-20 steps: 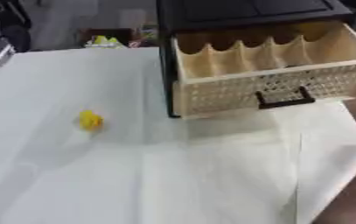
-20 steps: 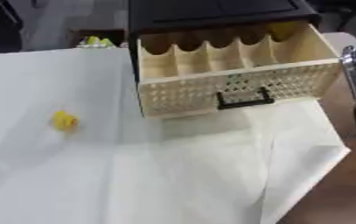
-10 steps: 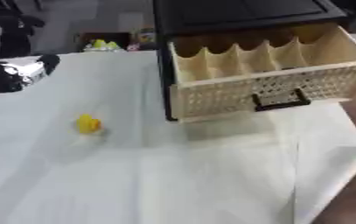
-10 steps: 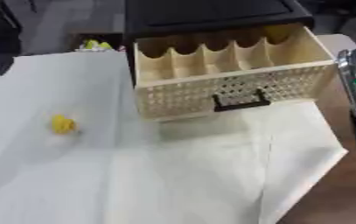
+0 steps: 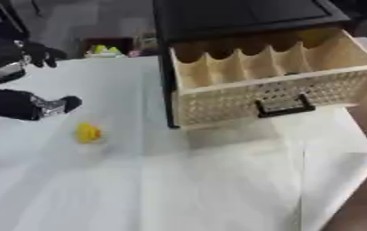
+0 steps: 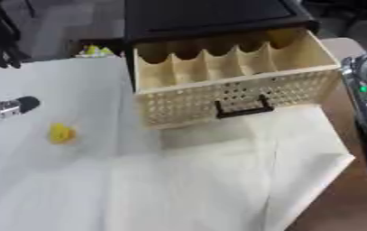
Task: Pick up objects from table and place into drawer.
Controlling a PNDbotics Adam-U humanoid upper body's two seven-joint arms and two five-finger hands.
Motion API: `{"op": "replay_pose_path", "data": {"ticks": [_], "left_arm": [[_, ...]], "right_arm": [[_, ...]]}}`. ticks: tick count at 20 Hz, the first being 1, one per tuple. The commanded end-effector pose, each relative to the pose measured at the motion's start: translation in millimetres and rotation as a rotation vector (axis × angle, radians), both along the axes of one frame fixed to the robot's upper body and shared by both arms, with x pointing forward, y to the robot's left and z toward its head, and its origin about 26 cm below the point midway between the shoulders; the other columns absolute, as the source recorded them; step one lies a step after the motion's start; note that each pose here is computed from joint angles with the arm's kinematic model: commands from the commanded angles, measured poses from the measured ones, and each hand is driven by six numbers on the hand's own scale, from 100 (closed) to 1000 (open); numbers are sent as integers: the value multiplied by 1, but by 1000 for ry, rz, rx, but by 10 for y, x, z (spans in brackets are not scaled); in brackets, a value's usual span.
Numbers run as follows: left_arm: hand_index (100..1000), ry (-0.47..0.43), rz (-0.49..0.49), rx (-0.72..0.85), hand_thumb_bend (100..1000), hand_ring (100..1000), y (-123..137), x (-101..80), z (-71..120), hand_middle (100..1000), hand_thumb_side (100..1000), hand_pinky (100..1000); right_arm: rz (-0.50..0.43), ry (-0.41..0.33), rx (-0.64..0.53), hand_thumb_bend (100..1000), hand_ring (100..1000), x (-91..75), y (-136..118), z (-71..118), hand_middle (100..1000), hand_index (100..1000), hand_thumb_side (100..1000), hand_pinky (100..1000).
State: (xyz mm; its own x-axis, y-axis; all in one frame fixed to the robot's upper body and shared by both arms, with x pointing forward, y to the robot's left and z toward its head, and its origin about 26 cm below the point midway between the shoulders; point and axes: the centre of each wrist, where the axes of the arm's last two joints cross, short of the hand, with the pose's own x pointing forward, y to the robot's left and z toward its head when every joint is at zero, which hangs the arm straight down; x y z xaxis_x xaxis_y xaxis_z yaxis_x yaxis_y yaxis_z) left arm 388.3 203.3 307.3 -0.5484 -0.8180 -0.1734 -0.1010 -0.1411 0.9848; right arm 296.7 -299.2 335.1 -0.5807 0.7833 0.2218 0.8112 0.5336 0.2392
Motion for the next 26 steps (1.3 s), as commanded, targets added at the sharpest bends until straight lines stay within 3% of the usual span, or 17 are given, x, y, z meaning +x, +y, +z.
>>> {"op": "replay_pose_path", "data": {"ticks": [1, 12, 26], "left_arm": [[970, 0, -3, 50, 530, 790, -23, 14, 62, 796, 805, 772], [945, 82, -33, 119, 480, 773, -75, 171, -149, 805, 712, 743], [909, 161, 32, 93, 406, 757, 4, 418, -314, 769, 673, 707]], "right_arm": [[4, -23, -7, 100, 704, -39, 8, 73, 628, 865, 1000, 546], [18, -24, -1, 100, 700, -33, 23, 68, 619, 863, 1000, 542], [28, -25, 10, 100, 696, -32, 24, 71, 613, 860, 1000, 534]]}}
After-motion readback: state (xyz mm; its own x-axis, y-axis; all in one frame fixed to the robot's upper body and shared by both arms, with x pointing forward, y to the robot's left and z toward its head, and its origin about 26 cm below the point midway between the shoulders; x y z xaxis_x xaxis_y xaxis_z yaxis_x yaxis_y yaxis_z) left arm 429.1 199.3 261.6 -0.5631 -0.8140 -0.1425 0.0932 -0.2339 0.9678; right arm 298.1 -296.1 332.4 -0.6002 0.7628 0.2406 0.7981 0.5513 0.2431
